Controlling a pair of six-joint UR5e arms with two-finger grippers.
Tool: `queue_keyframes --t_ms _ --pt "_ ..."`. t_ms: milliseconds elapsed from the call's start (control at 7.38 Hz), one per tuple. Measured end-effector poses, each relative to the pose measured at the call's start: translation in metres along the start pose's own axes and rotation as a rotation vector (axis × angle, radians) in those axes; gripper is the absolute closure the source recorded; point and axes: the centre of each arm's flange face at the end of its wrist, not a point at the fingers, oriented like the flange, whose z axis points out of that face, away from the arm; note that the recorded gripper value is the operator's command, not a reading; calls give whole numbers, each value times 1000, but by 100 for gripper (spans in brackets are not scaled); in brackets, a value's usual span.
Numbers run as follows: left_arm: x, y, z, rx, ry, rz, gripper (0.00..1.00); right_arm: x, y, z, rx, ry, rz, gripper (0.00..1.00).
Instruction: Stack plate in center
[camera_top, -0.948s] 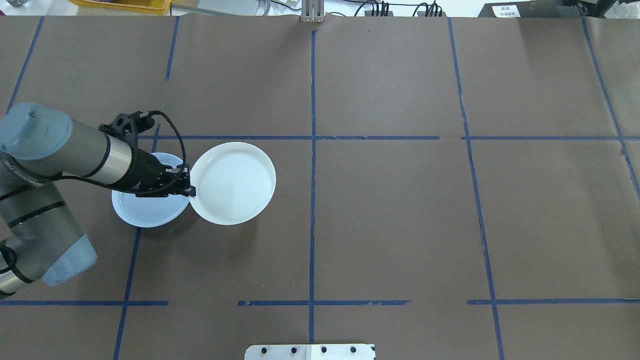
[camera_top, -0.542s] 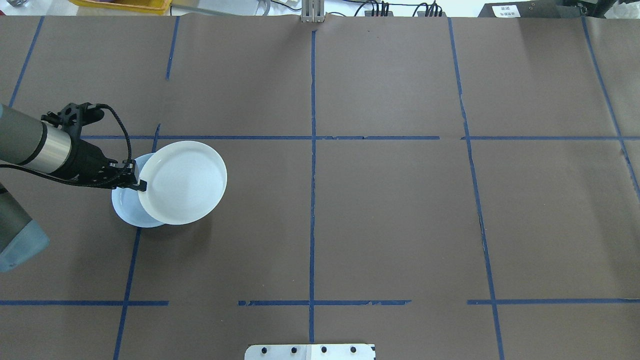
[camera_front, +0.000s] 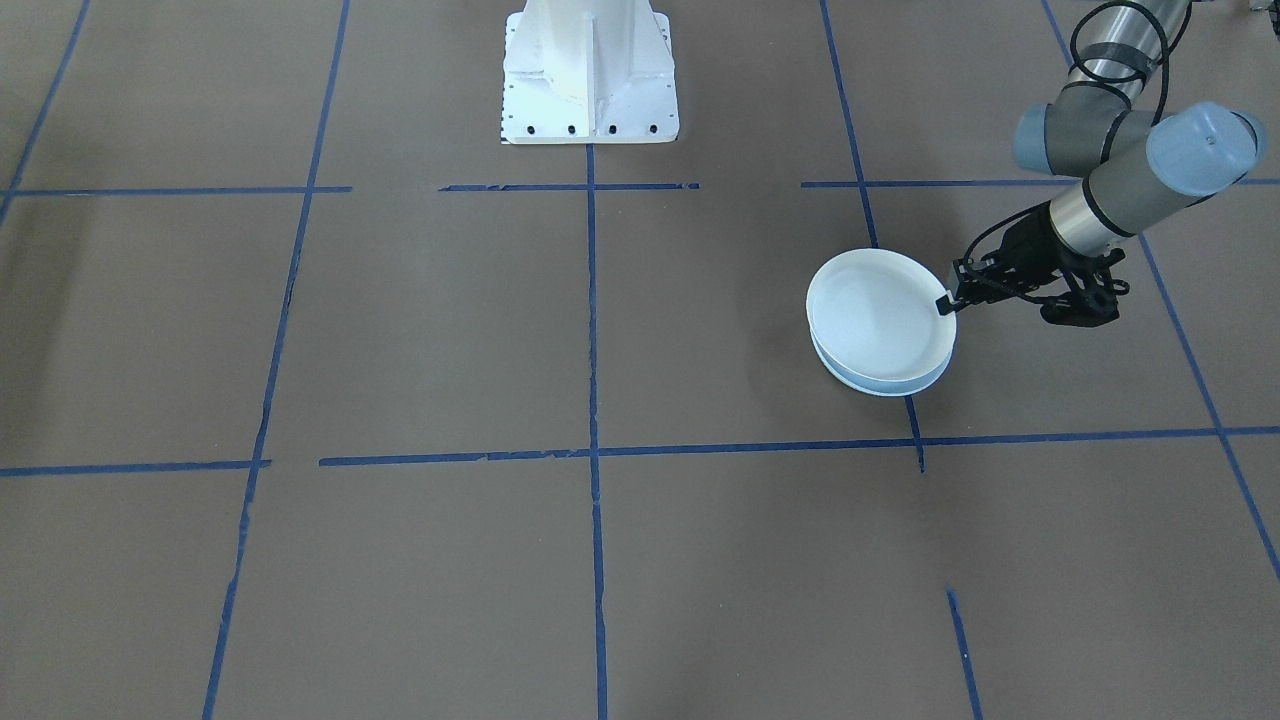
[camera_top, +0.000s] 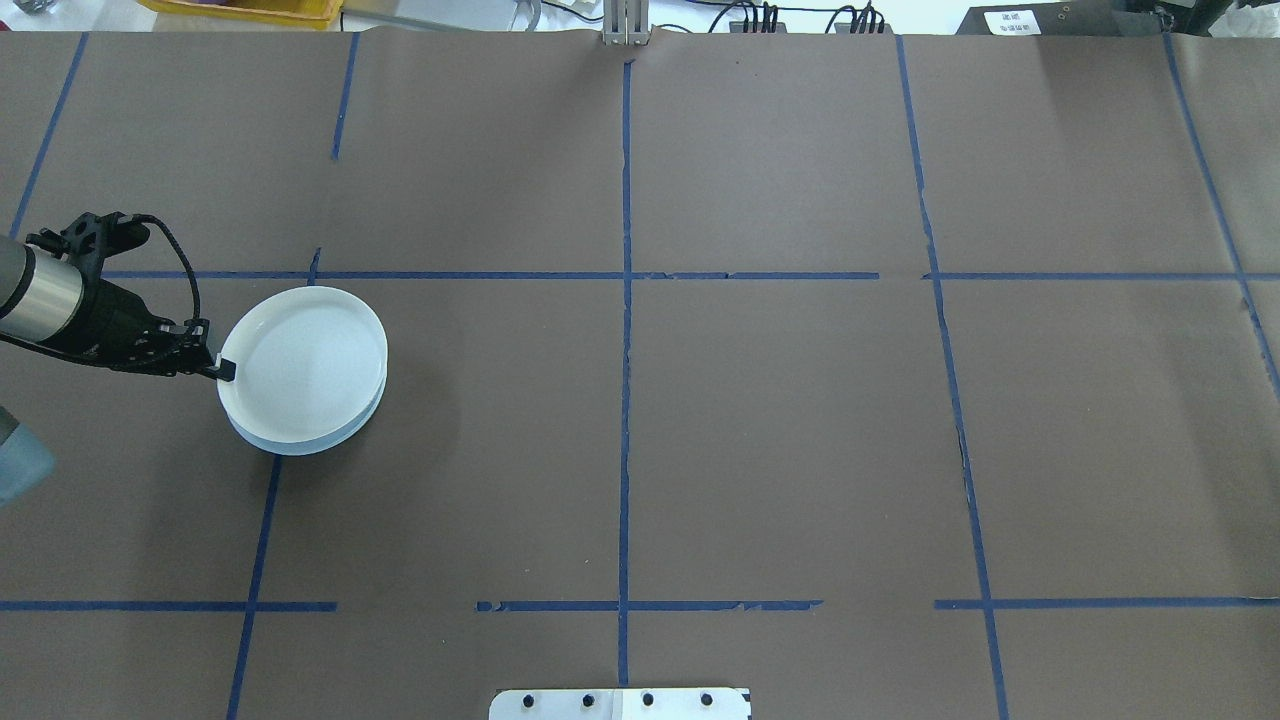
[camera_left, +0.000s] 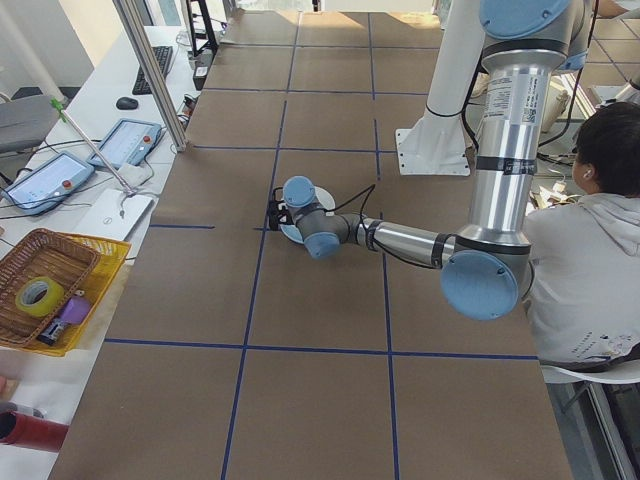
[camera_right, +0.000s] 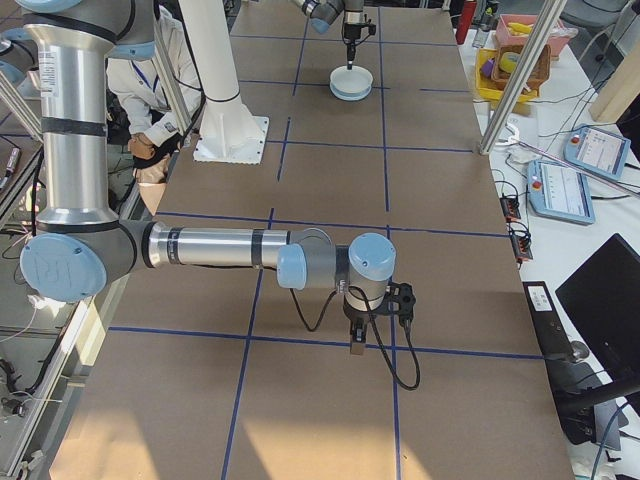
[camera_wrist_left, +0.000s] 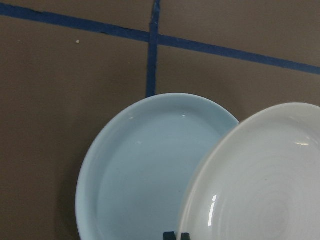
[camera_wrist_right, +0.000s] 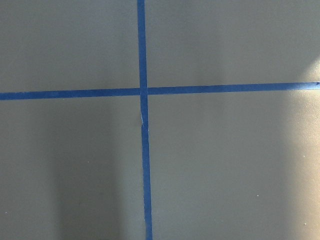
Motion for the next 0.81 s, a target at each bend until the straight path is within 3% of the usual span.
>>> queue_keyframes --t_ms 135,271,677,812 --pt "-9 -1 3 -1 4 2 33 0 0 0 0 0 0 0" --pt "-13 -1 4 -2 6 3 0 0 0 0 0 -1 0 0" --pt "-17 -2 0 -8 13 -5 0 0 0 0 0 1 0 0" --pt "-22 -8 -18 -16 33 -20 0 0 0 0 0 1 0 0"
